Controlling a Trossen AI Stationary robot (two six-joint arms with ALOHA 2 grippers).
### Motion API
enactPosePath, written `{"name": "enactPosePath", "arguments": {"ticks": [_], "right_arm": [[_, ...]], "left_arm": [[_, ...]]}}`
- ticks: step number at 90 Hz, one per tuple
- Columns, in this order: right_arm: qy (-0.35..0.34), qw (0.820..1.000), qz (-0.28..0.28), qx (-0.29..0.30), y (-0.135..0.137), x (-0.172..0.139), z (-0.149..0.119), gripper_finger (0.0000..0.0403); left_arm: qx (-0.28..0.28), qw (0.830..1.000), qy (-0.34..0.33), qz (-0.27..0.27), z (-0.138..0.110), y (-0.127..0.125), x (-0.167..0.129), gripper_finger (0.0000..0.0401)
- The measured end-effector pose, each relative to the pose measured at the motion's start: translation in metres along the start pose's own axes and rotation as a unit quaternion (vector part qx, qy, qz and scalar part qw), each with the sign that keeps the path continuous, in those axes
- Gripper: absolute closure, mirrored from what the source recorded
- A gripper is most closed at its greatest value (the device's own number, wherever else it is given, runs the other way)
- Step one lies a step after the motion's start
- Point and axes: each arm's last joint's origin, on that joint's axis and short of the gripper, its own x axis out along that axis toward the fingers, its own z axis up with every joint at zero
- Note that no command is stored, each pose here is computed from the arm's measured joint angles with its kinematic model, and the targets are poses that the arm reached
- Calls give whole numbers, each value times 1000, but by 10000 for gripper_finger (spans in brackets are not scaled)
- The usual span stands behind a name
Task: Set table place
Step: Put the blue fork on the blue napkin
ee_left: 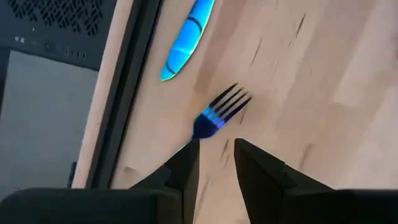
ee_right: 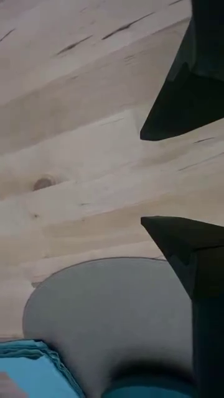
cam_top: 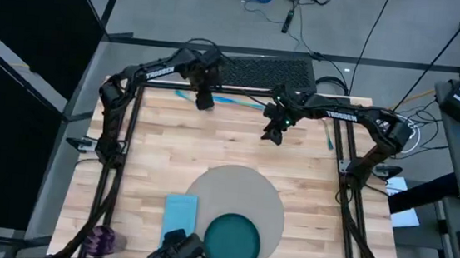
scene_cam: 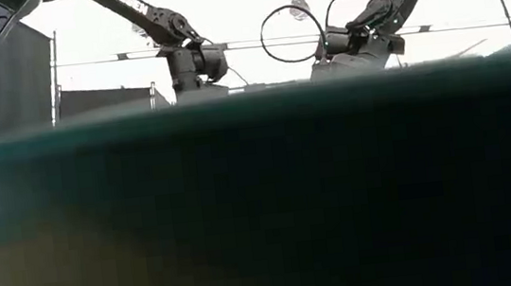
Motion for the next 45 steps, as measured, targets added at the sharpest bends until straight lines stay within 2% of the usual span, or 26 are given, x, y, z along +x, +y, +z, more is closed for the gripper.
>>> {"name": "enactPosePath", "arguments": {"ticks": [19, 29, 45], "right_arm": [[3, 1000, 3, -1, 3, 2, 0, 209], [4, 1000, 5, -4, 6, 3, 0, 209], [4, 1000, 6, -6, 6, 3, 0, 209]], "left_arm": [[-6, 999, 48, -12, -4, 10, 32, 315], [-3, 997, 83, 0, -7, 13, 49, 315], [11, 994, 113, 0, -13, 17, 55, 315]]}}
